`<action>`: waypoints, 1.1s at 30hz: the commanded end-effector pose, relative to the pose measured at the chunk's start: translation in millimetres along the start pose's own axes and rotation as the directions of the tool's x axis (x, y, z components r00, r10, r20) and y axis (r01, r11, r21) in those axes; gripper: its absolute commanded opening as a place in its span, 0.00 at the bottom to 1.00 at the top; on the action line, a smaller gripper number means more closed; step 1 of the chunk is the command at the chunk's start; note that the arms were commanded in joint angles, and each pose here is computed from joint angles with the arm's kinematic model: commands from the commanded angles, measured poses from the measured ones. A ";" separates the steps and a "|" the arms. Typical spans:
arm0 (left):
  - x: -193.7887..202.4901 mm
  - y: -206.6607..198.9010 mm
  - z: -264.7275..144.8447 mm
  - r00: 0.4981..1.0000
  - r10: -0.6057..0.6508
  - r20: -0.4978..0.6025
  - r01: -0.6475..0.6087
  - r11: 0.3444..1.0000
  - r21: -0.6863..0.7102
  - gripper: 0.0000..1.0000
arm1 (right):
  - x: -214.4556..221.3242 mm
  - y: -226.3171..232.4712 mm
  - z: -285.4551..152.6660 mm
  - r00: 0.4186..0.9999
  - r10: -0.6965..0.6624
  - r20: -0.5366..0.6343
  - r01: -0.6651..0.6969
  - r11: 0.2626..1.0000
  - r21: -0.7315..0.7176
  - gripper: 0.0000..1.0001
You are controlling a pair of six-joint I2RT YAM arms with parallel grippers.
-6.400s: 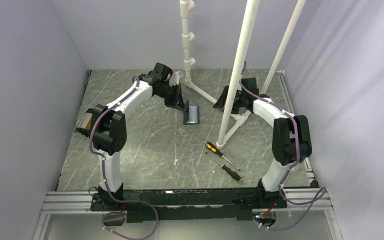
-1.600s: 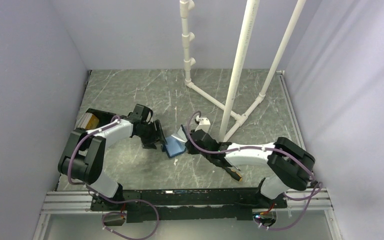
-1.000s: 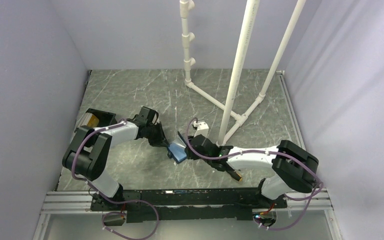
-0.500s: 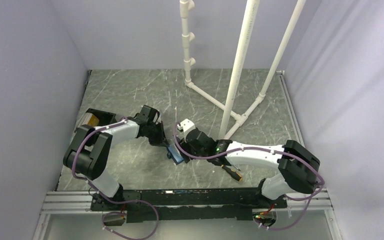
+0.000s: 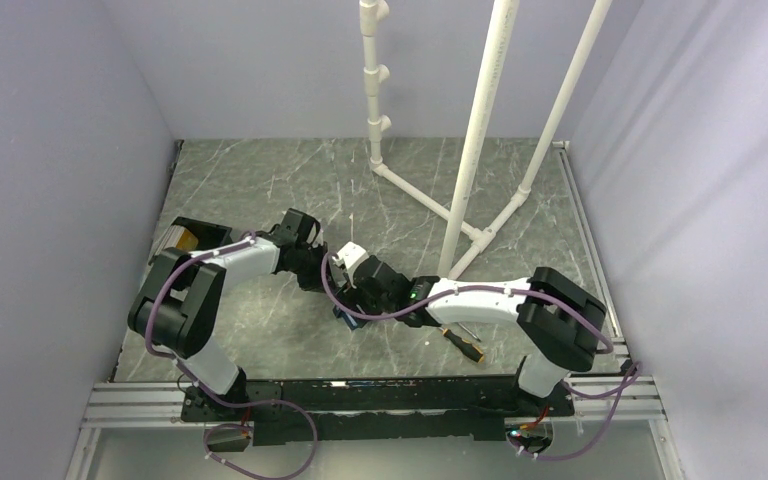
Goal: Put the credit cards into the card holder
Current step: Open the card holder at the center of the board.
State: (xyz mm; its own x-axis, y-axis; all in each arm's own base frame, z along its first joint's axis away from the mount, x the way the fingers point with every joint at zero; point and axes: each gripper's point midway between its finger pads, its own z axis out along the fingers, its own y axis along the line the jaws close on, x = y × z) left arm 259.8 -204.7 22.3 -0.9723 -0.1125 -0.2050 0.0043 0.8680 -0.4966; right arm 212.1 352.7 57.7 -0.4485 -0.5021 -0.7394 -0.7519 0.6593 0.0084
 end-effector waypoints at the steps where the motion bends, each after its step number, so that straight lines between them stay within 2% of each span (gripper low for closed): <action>1: 1.2 -3.8 -2.0 0.999 0.040 -0.023 -0.039 0.999 0.005 0.00 | -29.5 -15.2 1.7 0.995 0.010 0.096 -0.022 0.993 0.118 0.72; 5: 0.4 -5.2 -2.7 0.998 0.049 -0.029 -0.049 0.999 0.010 0.00 | -25.9 -23.3 8.2 0.996 0.032 0.086 -0.047 0.983 0.175 0.69; 21: -4.9 -9.4 -6.8 0.995 0.085 -0.044 -0.085 0.996 0.009 0.00 | -20.8 -5.4 19.4 0.993 0.073 0.089 -0.081 0.993 0.083 0.74; 27: -6.0 -10.4 -6.7 0.994 0.092 -0.052 -0.092 0.996 0.009 0.00 | -19.2 -5.7 23.5 0.992 0.090 0.090 -0.098 0.991 0.090 0.76; 30: -6.1 -9.8 -8.0 0.994 0.095 -0.053 -0.095 0.995 0.004 0.00 | -12.0 -17.1 25.5 0.992 0.098 0.074 -0.109 0.981 0.163 0.72; 33: -6.4 -9.1 -9.9 0.994 0.100 -0.052 -0.101 0.995 -0.003 0.00 | -7.9 -24.0 24.0 0.991 0.113 0.074 -0.126 0.972 0.199 0.59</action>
State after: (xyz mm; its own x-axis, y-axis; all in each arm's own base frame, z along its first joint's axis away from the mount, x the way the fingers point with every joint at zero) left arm 260.0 -204.4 30.1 -0.9799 -0.0300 -0.1974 0.0687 0.8777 -0.4743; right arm 233.5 352.4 36.0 -0.4934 -0.4419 -0.7492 -0.6403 0.7675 -0.0311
